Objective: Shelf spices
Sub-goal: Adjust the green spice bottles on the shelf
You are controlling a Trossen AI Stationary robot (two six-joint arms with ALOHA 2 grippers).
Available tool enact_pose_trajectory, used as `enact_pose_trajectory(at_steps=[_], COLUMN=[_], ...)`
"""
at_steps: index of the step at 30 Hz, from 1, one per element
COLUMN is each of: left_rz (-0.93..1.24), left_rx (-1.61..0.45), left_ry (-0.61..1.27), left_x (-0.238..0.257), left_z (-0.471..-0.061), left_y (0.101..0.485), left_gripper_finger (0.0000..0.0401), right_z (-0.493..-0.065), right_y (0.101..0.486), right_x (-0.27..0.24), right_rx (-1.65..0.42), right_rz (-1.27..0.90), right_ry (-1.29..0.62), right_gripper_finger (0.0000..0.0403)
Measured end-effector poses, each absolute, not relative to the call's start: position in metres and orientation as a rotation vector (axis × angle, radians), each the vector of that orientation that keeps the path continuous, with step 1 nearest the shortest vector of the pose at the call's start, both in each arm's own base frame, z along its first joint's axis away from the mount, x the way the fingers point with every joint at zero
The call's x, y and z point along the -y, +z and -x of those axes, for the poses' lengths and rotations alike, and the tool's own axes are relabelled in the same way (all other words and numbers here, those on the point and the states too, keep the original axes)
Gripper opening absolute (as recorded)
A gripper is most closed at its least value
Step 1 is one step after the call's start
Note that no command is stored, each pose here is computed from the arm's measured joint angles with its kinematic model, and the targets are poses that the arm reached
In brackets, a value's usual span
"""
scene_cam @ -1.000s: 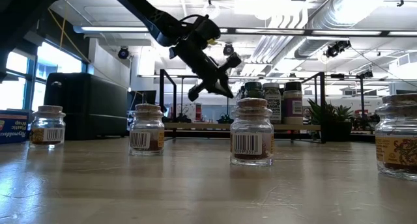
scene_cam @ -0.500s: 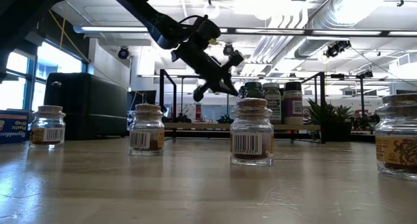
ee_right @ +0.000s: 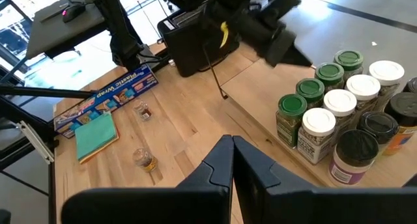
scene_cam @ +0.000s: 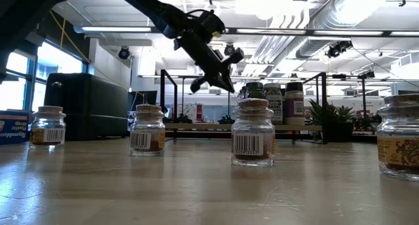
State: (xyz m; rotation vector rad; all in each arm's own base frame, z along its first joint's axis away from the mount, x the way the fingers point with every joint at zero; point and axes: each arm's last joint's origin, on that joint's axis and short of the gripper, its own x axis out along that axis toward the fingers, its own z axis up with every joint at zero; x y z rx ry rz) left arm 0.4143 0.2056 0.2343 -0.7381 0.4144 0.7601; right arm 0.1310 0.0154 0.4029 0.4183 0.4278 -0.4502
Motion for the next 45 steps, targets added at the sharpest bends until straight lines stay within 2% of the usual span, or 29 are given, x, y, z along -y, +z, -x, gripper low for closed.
enact_pose_trajectory(at_steps=[5,12,28,33,45], left_rz=[0.765,0.805,0.797,0.793,0.805], left_rx=[-0.322,-0.367,-0.274,-0.222,-0.243], left_ry=[0.74,0.698,0.793,0.743,0.713], left_x=[-0.217,-0.213,-0.243,-0.247,-0.241], left_z=[-0.418,-0.426,-0.411,-0.415,-0.424], left_y=[0.235,0.218,0.225,0.224,0.21], left_gripper_finger=[0.0,0.0,0.0,0.0,0.0], right_z=[-0.131,-0.131,-0.13,-0.13,-0.13], right_y=[0.403,0.403,0.401,0.401,0.401], right_x=[-0.016,-0.016,-0.016,-0.016,-0.016], right_rx=[-0.433,-0.436,-0.445,-0.455,-0.455], right_rz=[-0.422,-0.425,-0.463,-0.461,-0.468], right_ry=[-0.44,-0.433,-0.441,-0.441,-0.444], right_gripper_finger=[0.0004,0.0004,0.0004,0.0004,0.0004])
